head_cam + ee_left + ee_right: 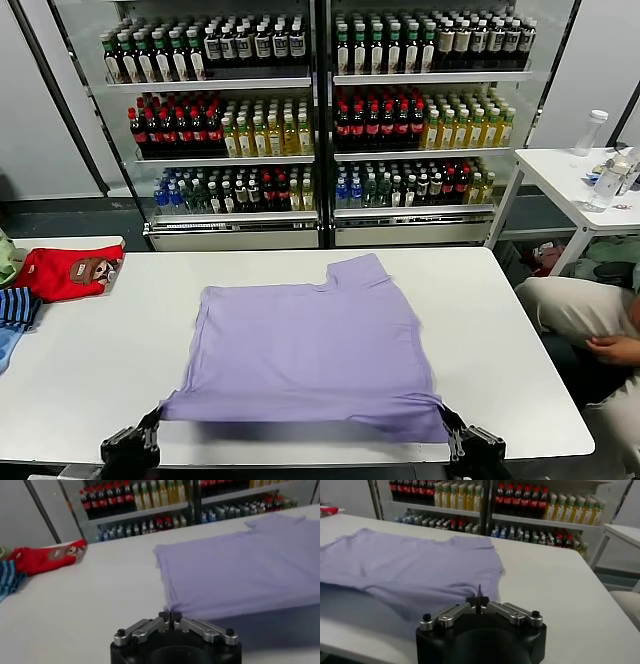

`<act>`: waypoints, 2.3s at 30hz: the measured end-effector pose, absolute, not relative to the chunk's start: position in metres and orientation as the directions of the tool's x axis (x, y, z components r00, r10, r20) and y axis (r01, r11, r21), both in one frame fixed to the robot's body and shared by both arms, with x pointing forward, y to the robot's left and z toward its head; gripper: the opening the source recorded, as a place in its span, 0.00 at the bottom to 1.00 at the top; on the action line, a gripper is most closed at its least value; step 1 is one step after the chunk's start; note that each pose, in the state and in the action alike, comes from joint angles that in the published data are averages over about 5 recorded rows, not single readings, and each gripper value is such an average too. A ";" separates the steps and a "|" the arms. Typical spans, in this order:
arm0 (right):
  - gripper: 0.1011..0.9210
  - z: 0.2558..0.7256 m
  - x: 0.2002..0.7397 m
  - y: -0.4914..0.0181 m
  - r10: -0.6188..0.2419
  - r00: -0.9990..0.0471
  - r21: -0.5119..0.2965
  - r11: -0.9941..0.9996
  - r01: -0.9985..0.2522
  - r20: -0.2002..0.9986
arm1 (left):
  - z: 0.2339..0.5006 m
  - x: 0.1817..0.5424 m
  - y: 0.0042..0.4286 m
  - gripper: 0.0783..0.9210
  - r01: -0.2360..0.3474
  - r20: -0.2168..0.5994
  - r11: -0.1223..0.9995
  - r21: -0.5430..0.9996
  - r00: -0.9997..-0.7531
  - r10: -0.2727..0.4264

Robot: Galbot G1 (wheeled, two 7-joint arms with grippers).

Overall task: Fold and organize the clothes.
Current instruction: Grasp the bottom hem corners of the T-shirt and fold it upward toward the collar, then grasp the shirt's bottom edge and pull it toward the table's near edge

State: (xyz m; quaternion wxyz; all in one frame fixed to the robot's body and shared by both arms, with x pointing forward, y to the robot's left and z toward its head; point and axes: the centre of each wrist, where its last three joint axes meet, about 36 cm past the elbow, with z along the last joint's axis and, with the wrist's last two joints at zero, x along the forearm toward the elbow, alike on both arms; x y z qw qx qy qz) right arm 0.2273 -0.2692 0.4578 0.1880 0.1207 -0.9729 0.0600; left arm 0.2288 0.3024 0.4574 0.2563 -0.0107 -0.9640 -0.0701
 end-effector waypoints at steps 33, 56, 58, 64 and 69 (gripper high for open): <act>0.02 0.422 0.311 -0.251 -0.220 -0.919 -0.021 0.971 -0.239 0.326 | 0.412 0.325 0.297 0.01 0.022 0.398 0.993 0.118 -0.917 -0.027; 0.37 0.418 0.329 -0.253 -0.208 -0.905 -0.012 0.973 -0.229 0.371 | 0.396 0.344 0.303 0.27 0.028 0.452 0.986 0.163 -0.891 -0.050; 0.44 0.421 0.328 -0.255 -0.205 -0.905 -0.014 0.974 -0.226 0.374 | 0.396 0.344 0.306 0.34 0.018 0.447 0.985 0.170 -0.892 -0.061; 0.63 0.432 0.316 -0.262 -0.190 -0.905 -0.027 0.976 -0.216 0.380 | 0.402 0.339 0.316 0.54 -0.016 0.415 0.982 0.186 -0.905 -0.094; 0.79 0.435 0.302 -0.262 -0.187 -0.899 -0.023 0.977 -0.213 0.396 | 0.414 0.330 0.328 0.72 -0.046 0.391 0.981 0.189 -0.913 -0.118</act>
